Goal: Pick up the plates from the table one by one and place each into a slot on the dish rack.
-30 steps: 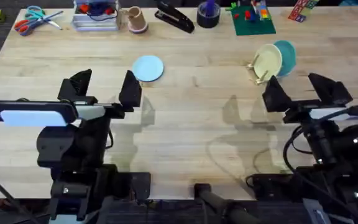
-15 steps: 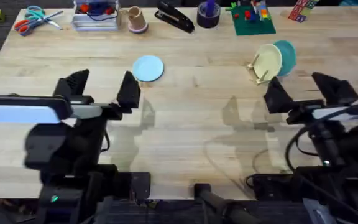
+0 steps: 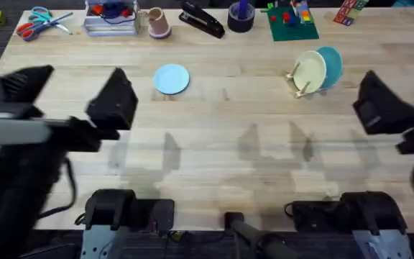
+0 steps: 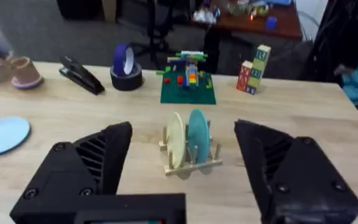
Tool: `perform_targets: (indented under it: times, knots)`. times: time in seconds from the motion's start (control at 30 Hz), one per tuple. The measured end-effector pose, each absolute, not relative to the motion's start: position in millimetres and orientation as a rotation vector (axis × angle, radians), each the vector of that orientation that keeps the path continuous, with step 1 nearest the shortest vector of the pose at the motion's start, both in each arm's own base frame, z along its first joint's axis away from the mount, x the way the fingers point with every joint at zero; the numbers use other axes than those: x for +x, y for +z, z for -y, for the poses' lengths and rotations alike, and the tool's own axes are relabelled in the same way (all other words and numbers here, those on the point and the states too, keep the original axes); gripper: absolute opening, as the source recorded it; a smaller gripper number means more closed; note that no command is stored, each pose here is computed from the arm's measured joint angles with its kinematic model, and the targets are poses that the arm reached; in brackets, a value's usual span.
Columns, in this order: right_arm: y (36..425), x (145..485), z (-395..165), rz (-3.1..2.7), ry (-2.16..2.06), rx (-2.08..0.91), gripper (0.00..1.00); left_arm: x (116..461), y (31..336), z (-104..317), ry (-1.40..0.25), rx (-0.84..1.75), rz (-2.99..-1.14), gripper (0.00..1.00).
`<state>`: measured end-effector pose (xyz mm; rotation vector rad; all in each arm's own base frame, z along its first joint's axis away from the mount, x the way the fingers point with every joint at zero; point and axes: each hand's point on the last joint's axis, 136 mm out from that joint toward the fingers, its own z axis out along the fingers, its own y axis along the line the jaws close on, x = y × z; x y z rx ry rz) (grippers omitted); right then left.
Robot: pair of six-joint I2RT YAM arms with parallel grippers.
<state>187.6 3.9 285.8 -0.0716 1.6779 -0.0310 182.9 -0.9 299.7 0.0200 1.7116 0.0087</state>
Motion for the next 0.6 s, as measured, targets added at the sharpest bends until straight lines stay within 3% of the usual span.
perform_targets:
  times: [0.3, 0.6]
  knots:
    - [327, 198, 0, -1.886, -0.050, -0.065, 0.995, 181, 357, 1, 0.007, 0.021, -1.875, 0.993]
    - [363, 236, 0, -2.032, -0.051, -0.073, 0.995, 217, 383, 1, 0.004, 0.022, -2.095, 0.993]
